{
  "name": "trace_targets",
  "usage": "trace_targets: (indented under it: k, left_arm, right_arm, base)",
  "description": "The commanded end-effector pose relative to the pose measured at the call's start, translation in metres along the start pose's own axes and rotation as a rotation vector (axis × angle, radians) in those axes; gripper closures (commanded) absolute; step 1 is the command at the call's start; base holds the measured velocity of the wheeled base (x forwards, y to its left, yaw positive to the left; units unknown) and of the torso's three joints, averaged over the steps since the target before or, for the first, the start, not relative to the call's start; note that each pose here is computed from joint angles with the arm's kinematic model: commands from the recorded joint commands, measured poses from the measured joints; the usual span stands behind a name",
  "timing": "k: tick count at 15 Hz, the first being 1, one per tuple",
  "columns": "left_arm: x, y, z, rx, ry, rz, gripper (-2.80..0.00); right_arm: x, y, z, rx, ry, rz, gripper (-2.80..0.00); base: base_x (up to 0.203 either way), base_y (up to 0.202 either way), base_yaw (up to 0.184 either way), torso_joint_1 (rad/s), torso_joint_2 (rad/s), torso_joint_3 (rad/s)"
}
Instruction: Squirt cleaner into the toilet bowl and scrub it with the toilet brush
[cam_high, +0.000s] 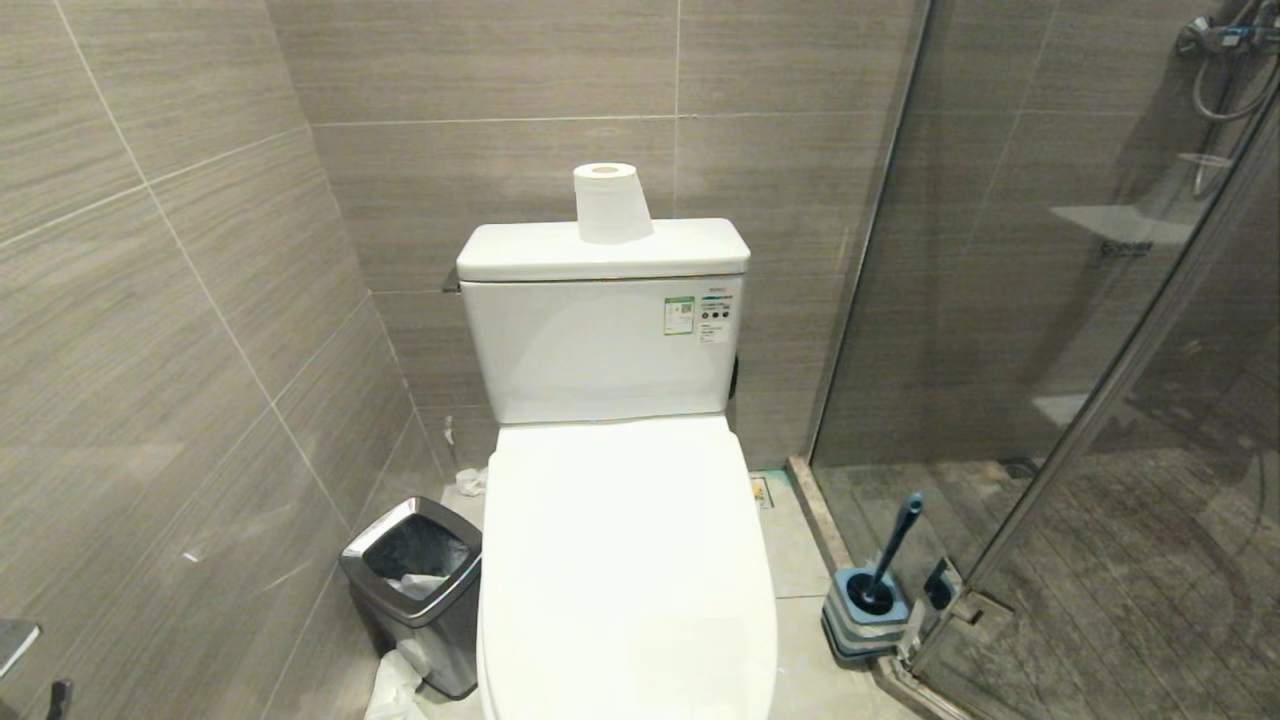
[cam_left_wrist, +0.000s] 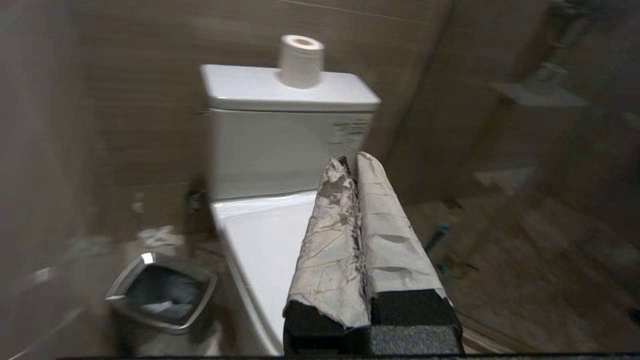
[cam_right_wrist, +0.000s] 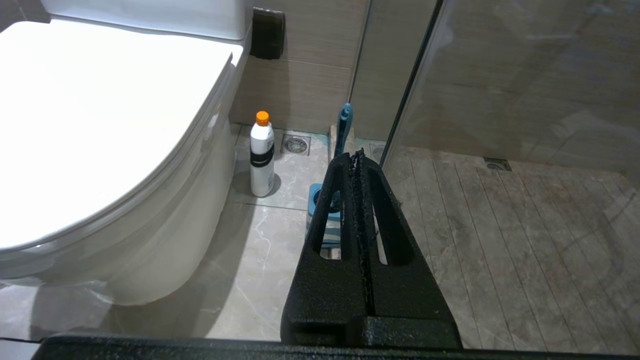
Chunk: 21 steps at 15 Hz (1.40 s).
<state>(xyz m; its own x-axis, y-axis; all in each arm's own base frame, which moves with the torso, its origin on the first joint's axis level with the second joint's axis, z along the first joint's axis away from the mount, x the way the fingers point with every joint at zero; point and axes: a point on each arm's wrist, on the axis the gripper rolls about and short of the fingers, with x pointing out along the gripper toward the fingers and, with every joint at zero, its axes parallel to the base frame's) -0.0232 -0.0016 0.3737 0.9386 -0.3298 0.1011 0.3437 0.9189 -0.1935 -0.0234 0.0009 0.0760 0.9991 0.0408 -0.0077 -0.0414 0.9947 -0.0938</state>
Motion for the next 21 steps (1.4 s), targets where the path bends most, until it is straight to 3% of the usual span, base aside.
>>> trace_targets:
  k: [1,4,7,14,19,21]
  left_arm:
    - [-0.041,-0.007,-0.017,0.055,-0.092,0.098,0.0]
    - [-0.057,-0.007,-0.041,0.184,-0.099,0.201,0.0]
    - [-0.071,-0.005,-0.079,0.264,-0.096,0.269,0.0]
    - [-0.091,0.009,-0.171,0.284,-0.124,0.274,0.0]
    - [-0.073,0.025,-0.211,0.262,-0.012,0.289,0.0]
    - [-0.056,0.035,-0.23,0.268,-0.01,0.291,0.0]
  right_arm:
    - [0.0,0.0,0.0,-0.001,0.001,0.001,0.0]
    - [0.0,0.0,0.0,-0.001,0.001,0.001,0.0]
    - [0.0,0.0,0.0,-0.001,0.001,0.001,0.0]
    - [0.0,0.0,0.0,0.0,0.002,0.0,0.0]
    - [0.0,0.0,0.0,-0.001,0.001,0.001,0.0]
    - [0.0,0.0,0.0,-0.001,0.002,-0.001,0.0]
  base:
    - [0.0,0.0,0.0,0.0,0.0,0.0]
    - [0.0,0.0,0.0,0.0,0.0,0.0]
    - [0.0,0.0,0.0,0.0,0.0,0.0]
    - [0.0,0.0,0.0,0.0,0.0,0.0]
    - [0.0,0.0,0.0,0.0,0.0,0.0]
    - [0.0,0.0,0.0,0.0,0.0,0.0]
